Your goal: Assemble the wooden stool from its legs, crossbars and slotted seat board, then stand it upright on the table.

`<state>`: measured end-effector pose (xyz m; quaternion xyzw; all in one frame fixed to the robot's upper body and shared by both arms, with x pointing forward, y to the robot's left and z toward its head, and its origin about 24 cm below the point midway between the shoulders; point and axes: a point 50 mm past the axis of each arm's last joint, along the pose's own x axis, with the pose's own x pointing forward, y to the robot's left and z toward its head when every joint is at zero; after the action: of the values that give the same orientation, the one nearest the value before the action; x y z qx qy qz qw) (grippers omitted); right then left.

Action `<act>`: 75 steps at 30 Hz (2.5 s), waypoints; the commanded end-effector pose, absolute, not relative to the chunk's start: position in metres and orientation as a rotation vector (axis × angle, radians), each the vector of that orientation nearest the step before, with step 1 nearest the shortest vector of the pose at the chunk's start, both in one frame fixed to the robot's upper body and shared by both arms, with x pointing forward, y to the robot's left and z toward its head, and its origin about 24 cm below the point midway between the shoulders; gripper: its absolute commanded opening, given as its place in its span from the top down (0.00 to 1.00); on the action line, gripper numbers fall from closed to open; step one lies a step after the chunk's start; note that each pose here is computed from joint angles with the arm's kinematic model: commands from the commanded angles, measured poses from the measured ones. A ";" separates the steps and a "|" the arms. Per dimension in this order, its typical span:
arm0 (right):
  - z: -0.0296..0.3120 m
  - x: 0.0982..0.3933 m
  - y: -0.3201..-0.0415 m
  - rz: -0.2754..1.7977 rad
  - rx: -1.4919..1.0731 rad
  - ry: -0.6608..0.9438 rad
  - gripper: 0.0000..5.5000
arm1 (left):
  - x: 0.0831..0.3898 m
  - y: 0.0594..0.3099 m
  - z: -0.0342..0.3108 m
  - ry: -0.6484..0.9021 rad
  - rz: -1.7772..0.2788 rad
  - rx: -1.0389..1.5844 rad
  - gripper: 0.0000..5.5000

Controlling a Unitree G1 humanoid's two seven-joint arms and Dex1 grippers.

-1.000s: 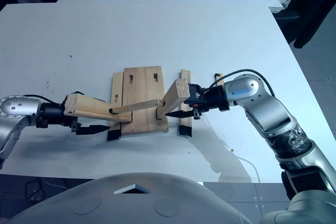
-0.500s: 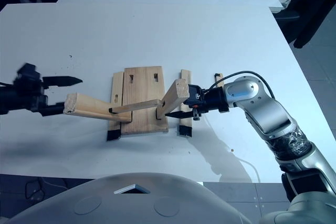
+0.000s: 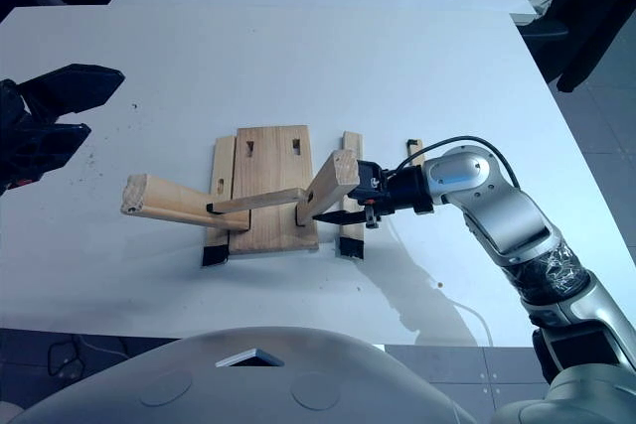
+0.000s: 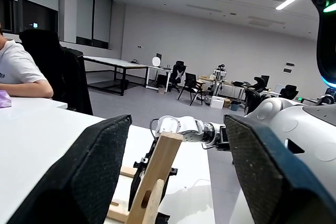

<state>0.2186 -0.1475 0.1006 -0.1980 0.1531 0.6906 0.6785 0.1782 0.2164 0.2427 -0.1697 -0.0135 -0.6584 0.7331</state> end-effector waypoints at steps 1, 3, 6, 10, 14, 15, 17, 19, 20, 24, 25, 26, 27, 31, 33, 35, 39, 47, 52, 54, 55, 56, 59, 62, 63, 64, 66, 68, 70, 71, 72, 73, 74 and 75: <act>0.075 0.208 -0.155 1.538 -0.429 0.515 0.64 | 0.175 0.206 0.232 0.052 -1.472 -0.340 0.41; 0.074 0.208 -0.154 1.538 -0.427 0.514 0.64 | 0.176 0.202 0.214 0.129 -1.461 -0.324 0.41; 0.074 0.207 -0.152 1.545 -0.424 0.511 0.64 | 0.177 0.196 0.184 0.240 -1.441 -0.309 0.41; 0.075 0.209 -0.150 1.556 -0.427 0.508 0.64 | 0.185 0.189 0.160 0.282 -1.414 -0.316 0.41; 0.075 0.209 -0.150 1.559 -0.430 0.511 0.64 | 0.191 0.184 0.156 0.269 -1.408 -0.306 0.41; 0.074 0.209 -0.150 1.559 -0.430 0.511 0.64 | 0.192 0.183 0.156 0.263 -1.408 -0.304 0.41; 0.074 0.209 -0.150 1.559 -0.428 0.511 0.64 | 0.193 0.182 0.158 0.257 -1.411 -0.294 0.41; 0.074 0.208 -0.150 1.554 -0.425 0.510 0.64 | 0.193 0.182 0.158 0.265 -1.416 -0.272 0.41; 0.074 0.208 -0.150 1.551 -0.424 0.509 0.64 | 0.193 0.182 0.157 0.272 -1.418 -0.258 0.41; 0.074 0.208 -0.148 1.549 -0.420 0.504 0.64 | 0.190 0.179 0.149 0.314 -1.441 -0.189 0.41; 0.074 0.208 -0.148 1.549 -0.419 0.503 0.64 | 0.189 0.177 0.148 0.320 -1.447 -0.175 0.41; 0.074 0.208 -0.148 1.550 -0.419 0.501 0.64 | 0.189 0.176 0.146 0.325 -1.447 -0.161 0.41; 0.074 0.208 -0.147 1.550 -0.419 0.501 0.64 | 0.189 0.175 0.145 0.326 -1.445 -0.153 0.41; 0.074 0.208 -0.149 1.548 -0.419 0.503 0.64 | 0.190 0.180 0.149 0.300 -1.439 -0.176 0.41; 0.074 0.208 -0.149 1.548 -0.420 0.504 0.64 | 0.191 0.182 0.156 0.273 -1.443 -0.202 0.41; 0.074 0.208 -0.150 1.548 -0.421 0.504 0.64 | 0.191 0.185 0.162 0.247 -1.446 -0.221 0.41; 0.074 0.208 -0.149 1.545 -0.419 0.502 0.64 | 0.194 0.190 0.170 0.225 -1.441 -0.230 0.41; 0.074 0.209 -0.149 1.540 -0.418 0.497 0.64 | 0.196 0.190 0.187 0.174 -1.463 -0.179 0.41; 0.074 0.209 -0.149 1.539 -0.420 0.498 0.64 | 0.193 0.189 0.195 0.169 -1.492 -0.147 0.41; 0.074 0.208 -0.150 1.538 -0.421 0.499 0.64 | 0.194 0.190 0.198 0.173 -1.492 -0.147 0.41; 0.074 0.208 -0.150 1.538 -0.421 0.499 0.64 | 0.194 0.191 0.199 0.173 -1.493 -0.152 0.41; 0.074 0.208 -0.149 1.538 -0.421 0.499 0.64 | 0.194 0.192 0.201 0.172 -1.495 -0.157 0.41; 0.074 0.208 -0.149 1.538 -0.421 0.499 0.64 | 0.196 0.195 0.206 0.158 -1.493 -0.164 0.41; 0.074 0.208 -0.149 1.538 -0.420 0.499 0.64 | 0.202 0.198 0.215 0.120 -1.482 -0.146 0.41; 0.074 0.208 -0.149 1.538 -0.420 0.499 0.64 | 0.203 0.199 0.220 0.103 -1.485 -0.143 0.41; 0.074 0.208 -0.149 1.538 -0.420 0.499 0.64 | 0.206 0.199 0.225 0.085 -1.491 -0.142 0.41; 0.074 0.208 -0.149 1.536 -0.418 0.499 0.64 | 0.211 0.197 0.236 0.050 -1.519 -0.118 0.41; 0.073 0.208 -0.148 1.535 -0.417 0.499 0.64 | 0.217 0.191 0.244 0.031 -1.557 -0.086 0.41; 0.073 0.208 -0.148 1.532 -0.415 0.498 0.64 | 0.222 0.181 0.249 0.032 -1.619 -0.028 0.41; 0.072 0.208 -0.148 1.531 -0.415 0.497 0.64 | 0.225 0.173 0.249 0.044 -1.666 0.018 0.41; 0.072 0.209 -0.148 1.530 -0.415 0.497 0.64 | 0.227 0.165 0.247 0.063 -1.708 0.076 0.41; 0.072 0.210 -0.148 1.530 -0.416 0.496 0.64 | 0.228 0.156 0.242 0.095 -1.753 0.157 0.41; 0.072 0.210 -0.148 1.531 -0.417 0.495 0.64 | 0.229 0.148 0.232 0.131 -1.790 0.256 0.41; 0.072 0.210 -0.147 1.534 -0.417 0.493 0.64 | 0.230 0.142 0.224 0.160 -1.819 0.333 0.41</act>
<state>0.2176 -0.1420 0.0934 -0.1915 0.1548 0.6850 0.6856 0.2285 0.1557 0.2395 0.0717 0.0401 -0.7671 0.6362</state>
